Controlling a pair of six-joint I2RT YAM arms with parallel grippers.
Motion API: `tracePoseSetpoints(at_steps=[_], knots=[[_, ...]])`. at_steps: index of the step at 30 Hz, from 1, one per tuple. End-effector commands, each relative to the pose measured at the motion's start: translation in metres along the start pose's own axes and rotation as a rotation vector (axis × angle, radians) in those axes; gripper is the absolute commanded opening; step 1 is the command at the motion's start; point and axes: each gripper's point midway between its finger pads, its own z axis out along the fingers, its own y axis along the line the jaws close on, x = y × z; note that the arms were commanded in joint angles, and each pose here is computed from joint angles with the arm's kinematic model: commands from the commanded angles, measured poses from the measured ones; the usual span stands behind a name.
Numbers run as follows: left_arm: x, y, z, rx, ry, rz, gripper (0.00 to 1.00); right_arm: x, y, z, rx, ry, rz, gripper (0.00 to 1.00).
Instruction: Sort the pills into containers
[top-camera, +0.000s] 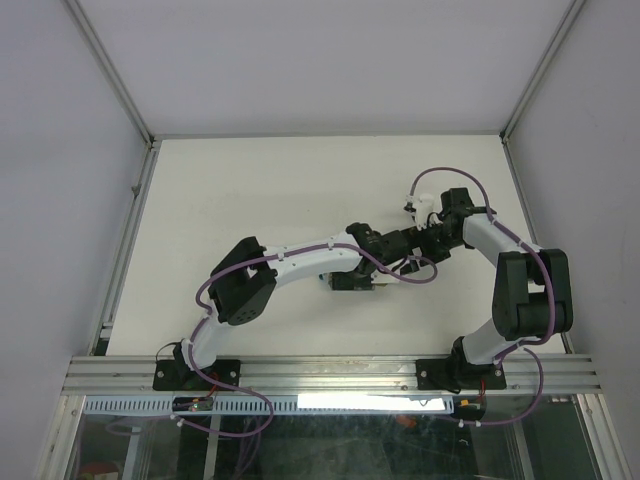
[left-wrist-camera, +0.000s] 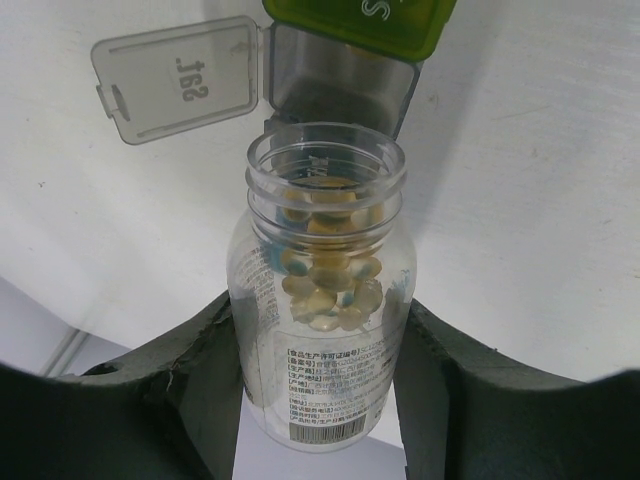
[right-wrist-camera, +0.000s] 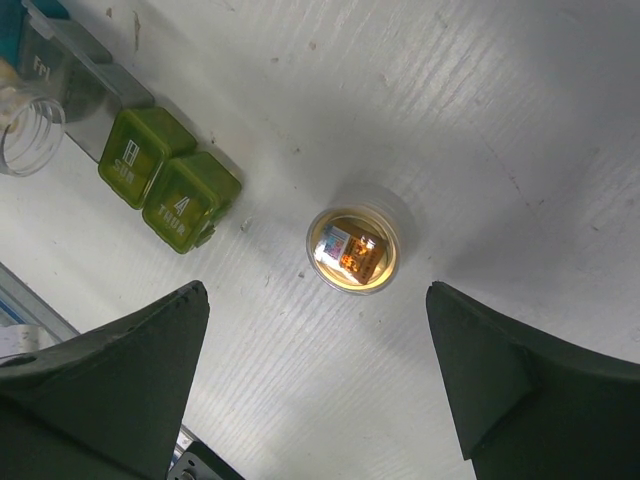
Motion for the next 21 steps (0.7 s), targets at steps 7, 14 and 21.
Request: tracePoseSetpoints(at_steps=[7, 14, 21], knots=[[-0.006, 0.01, -0.016, -0.033, -0.087, -0.02, 0.0, -0.019, 0.004, -0.013, -0.011, -0.065, -0.033, 0.93], [0.011, 0.012, -0.011, -0.027, -0.019, -0.059, 0.0, -0.02, 0.004, -0.014, -0.014, -0.074, -0.033, 0.94], [-0.004, 0.005, -0.029, -0.045, -0.074, -0.03, 0.0, -0.022, 0.004, -0.014, -0.011, -0.083, -0.035, 0.94]])
